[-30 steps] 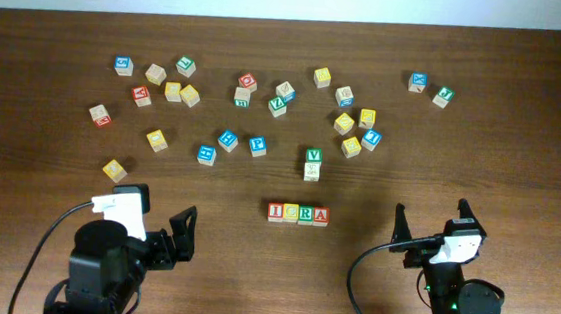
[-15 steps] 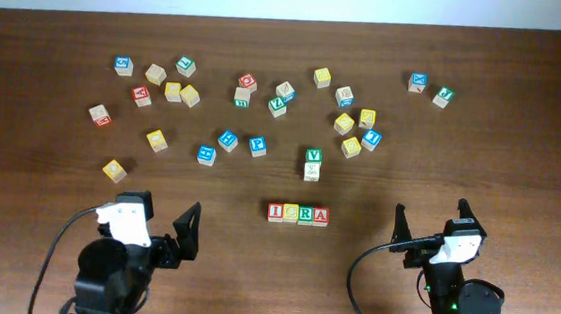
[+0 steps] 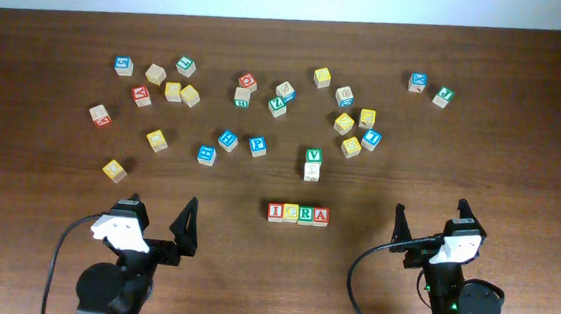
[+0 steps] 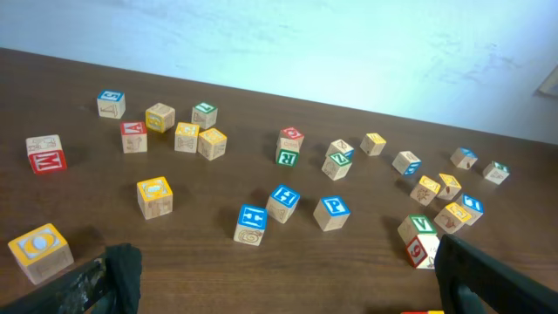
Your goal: Spell out ICRA
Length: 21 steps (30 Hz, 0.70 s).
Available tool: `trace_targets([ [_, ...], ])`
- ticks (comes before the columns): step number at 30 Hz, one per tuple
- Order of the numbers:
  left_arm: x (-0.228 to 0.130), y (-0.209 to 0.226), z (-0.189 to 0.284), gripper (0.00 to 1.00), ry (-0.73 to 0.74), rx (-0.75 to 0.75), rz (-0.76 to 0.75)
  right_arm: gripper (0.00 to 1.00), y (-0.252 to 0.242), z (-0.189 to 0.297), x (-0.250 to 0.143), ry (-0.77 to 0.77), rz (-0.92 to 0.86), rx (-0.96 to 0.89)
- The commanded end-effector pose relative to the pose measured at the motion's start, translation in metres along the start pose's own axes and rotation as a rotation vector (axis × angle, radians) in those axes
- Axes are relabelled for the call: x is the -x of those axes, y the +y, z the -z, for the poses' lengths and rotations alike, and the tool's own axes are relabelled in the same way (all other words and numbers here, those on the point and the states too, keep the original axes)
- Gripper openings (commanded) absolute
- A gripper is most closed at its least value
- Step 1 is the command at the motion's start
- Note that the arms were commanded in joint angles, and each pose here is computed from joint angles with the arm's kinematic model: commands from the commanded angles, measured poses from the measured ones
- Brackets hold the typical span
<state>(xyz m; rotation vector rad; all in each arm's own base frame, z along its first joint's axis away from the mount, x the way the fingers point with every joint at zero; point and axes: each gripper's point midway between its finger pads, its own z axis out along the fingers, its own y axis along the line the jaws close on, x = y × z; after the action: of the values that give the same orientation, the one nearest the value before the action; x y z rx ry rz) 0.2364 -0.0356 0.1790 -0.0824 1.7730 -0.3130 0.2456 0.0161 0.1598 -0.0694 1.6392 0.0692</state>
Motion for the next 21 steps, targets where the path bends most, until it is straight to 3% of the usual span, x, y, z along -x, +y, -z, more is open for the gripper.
trace_targets([
  [1,-0.003,0.004,-0.002,0.99,-0.042,0.007,-0.021,0.98,0.0,0.0,-0.003,0.003,-0.007,-0.002],
  [12,0.029,-0.005,0.001,0.99,-0.318,-0.052,-0.107,0.98,0.0,0.0,-0.003,0.003,-0.007,-0.002],
  [21,0.055,0.0,0.01,0.99,-0.437,-0.003,-0.14,0.98,0.0,0.0,-0.003,0.003,-0.007,-0.002],
])
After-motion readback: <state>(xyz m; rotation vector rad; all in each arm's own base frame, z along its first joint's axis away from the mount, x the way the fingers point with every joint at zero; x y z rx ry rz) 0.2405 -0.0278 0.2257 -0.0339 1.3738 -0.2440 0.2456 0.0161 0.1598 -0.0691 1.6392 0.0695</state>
